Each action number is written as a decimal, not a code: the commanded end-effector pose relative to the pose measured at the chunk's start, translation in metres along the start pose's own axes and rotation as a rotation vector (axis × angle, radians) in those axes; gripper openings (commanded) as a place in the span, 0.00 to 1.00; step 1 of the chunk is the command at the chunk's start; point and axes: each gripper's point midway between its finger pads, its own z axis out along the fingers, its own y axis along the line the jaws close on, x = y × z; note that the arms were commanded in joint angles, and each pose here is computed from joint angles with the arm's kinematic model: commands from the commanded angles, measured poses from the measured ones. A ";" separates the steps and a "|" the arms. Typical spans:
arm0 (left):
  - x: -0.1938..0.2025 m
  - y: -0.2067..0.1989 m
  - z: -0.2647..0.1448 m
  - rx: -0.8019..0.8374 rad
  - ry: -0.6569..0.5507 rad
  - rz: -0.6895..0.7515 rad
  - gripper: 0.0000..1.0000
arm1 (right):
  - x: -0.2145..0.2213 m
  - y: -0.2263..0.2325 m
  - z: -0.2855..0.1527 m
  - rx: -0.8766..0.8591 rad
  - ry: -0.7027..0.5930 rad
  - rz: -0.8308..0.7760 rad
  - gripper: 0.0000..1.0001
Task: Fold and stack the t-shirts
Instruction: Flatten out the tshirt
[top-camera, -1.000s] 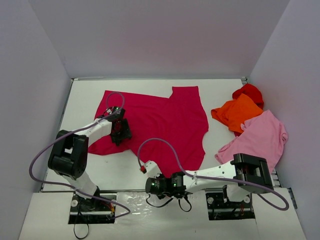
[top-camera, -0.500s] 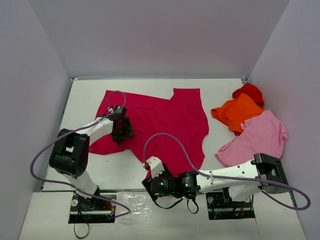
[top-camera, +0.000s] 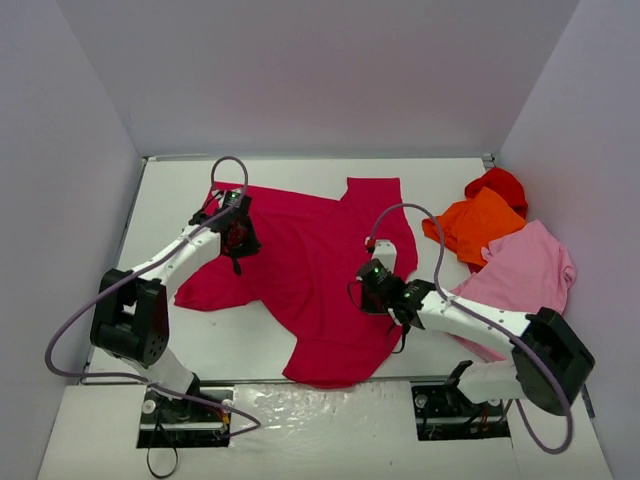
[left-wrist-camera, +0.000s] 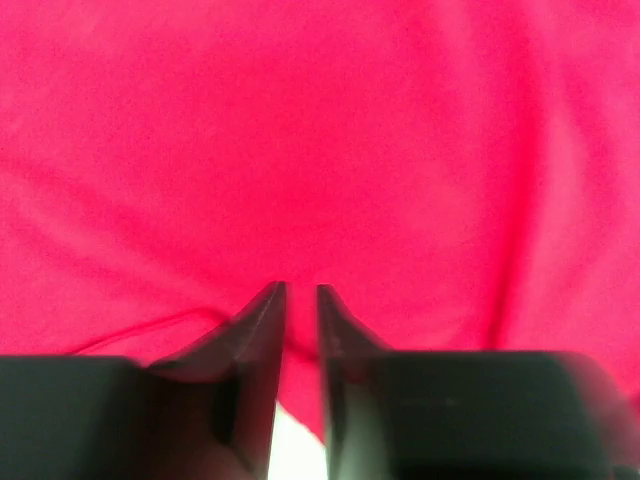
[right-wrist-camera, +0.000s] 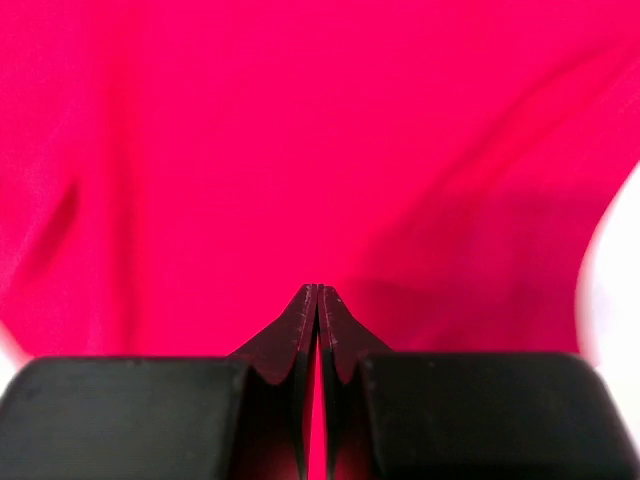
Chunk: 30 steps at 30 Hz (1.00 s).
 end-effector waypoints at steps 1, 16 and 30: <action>-0.026 -0.040 -0.009 0.122 -0.029 0.005 0.00 | -0.056 -0.006 0.035 0.038 -0.044 -0.018 0.00; -0.021 -0.043 0.077 0.055 0.095 0.076 0.00 | -0.104 -0.041 0.116 0.085 0.007 0.001 0.00; -0.034 -0.008 0.078 -0.024 0.124 0.053 0.00 | -0.102 -0.109 0.148 0.192 0.068 0.090 0.00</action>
